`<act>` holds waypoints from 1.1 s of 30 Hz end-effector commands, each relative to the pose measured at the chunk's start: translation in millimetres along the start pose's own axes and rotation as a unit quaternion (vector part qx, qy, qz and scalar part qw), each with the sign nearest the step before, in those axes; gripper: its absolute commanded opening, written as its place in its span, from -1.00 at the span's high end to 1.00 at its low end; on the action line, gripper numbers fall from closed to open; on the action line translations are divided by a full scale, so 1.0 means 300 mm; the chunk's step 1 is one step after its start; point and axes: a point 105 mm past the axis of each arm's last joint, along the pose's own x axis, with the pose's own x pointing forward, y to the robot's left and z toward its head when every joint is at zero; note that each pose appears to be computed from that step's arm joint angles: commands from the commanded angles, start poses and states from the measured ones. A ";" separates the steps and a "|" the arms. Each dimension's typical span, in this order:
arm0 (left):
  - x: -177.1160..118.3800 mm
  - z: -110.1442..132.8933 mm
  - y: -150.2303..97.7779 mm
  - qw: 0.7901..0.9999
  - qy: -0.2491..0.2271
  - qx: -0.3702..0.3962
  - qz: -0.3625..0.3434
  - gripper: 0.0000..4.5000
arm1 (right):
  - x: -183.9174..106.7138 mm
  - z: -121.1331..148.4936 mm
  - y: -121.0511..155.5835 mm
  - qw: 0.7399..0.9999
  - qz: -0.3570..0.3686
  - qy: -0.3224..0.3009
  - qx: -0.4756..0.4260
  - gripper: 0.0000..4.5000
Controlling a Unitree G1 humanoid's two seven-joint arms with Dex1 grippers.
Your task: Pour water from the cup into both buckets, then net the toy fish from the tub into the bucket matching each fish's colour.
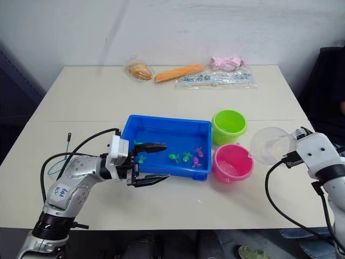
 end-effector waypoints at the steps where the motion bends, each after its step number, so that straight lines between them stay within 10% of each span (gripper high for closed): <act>1: 0.006 0.024 0.000 1.000 -0.008 0.022 -0.001 -1.00 | 0.004 0.049 -0.031 0.998 -0.035 -0.032 -0.043 0.97; 33: 0.011 0.022 0.008 0.999 -0.013 0.033 0.016 -1.00 | 0.020 0.090 0.020 0.971 -0.043 -0.109 -0.210 0.97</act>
